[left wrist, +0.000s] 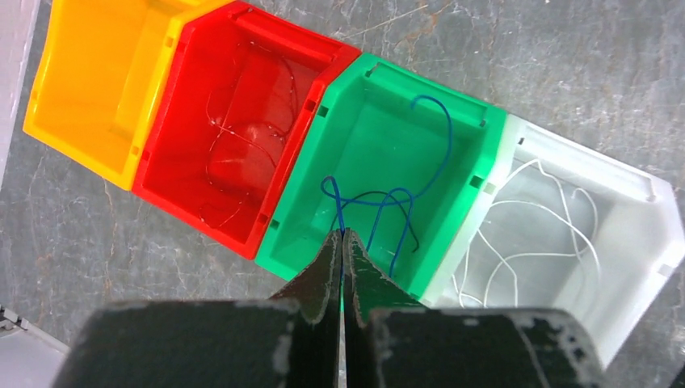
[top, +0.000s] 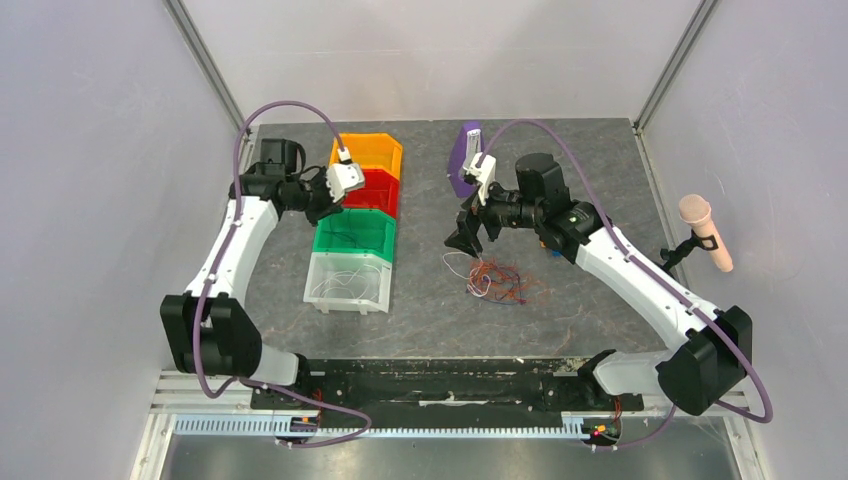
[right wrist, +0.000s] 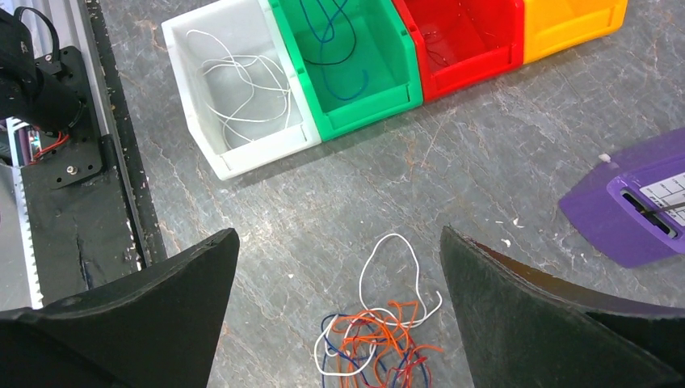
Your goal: Untangle the cables
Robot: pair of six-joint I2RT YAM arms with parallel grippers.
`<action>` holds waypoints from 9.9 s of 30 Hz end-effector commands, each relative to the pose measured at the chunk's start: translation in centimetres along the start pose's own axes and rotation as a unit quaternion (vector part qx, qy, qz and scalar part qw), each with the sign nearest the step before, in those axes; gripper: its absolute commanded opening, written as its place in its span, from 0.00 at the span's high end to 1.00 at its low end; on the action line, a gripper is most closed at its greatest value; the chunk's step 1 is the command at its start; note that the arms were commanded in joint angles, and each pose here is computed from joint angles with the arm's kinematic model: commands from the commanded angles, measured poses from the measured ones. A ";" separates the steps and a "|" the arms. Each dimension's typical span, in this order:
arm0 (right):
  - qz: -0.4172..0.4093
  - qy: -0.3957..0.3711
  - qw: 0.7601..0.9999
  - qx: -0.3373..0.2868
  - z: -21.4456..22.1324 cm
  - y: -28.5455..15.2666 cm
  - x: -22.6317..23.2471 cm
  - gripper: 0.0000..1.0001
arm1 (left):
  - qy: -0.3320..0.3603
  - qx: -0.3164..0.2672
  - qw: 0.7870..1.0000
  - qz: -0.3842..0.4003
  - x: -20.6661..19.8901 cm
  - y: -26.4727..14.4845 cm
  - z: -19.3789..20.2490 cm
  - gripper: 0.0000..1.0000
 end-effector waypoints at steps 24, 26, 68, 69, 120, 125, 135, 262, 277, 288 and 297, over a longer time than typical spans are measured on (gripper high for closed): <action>0.037 0.015 0.985 0.167 10.0 -3.1 -0.2 0.02 | -0.006 0.049 0.999 -0.009 2.1 2.5 2.9 0.44; 0.040 0.014 0.982 0.183 11.3 -3.1 -0.2 0.02 | -0.004 0.034 0.999 -0.013 1.7 0.9 1.7 0.37; -0.067 -0.038 0.997 0.003 5.8 -0.6 1.0 1.00 | -0.114 -0.150 0.958 0.217 -12.8 3.6 -6.6 0.28; -0.066 -0.037 0.997 0.003 5.6 -0.6 1.1 1.00 | -0.103 -0.150 0.958 0.222 -13.3 3.7 -6.8 0.31; 0.009 -0.019 0.976 0.217 15.7 -0.9 -0.8 1.00 | 0.206 -0.164 0.949 0.171 -19.4 0.0 -8.5 0.98; 0.017 -0.037 0.961 0.275 19.2 -1.4 -0.7 1.00 | 0.141 -0.220 0.956 0.133 -18.0 -3.4 -12.4 0.98; 0.015 -0.040 0.942 0.333 23.1 -2.7 -0.3 1.00 | -0.057 -0.393 0.918 -0.018 -9.6 -14.4 -20.5 0.98; -0.068 0.146 0.984 -0.073 3.0 -2.5 0.9 1.00 | -0.288 -0.193 0.913 0.216 -17.9 5.5 -9.4 0.35; 0.107 0.135 0.980 0.102 11.0 -3.8 -2.4 1.00 | -0.234 -0.191 0.942 0.147 -16.6 1.3 -9.1 0.98; 0.122 0.106 0.955 0.247 19.6 -4.9 -2.2 1.00 | -0.197 -0.262 0.941 0.087 -11.8 -7.7 -11.9 0.98; 0.095 0.116 0.945 0.289 21.8 -4.4 -2.2 0.89 | -0.155 -0.329 0.929 0.071 -11.2 -12.5 -16.6 0.98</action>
Point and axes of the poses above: each gripper's point midway between its finger pads, its own y axis out along the fingers, its own x axis along the line the jaws close on, z = x × y, the point moved 6 cm from there along -y, back along the fingers, and after that the axes turned 15 degrees about -y, right-handed, at the moved point
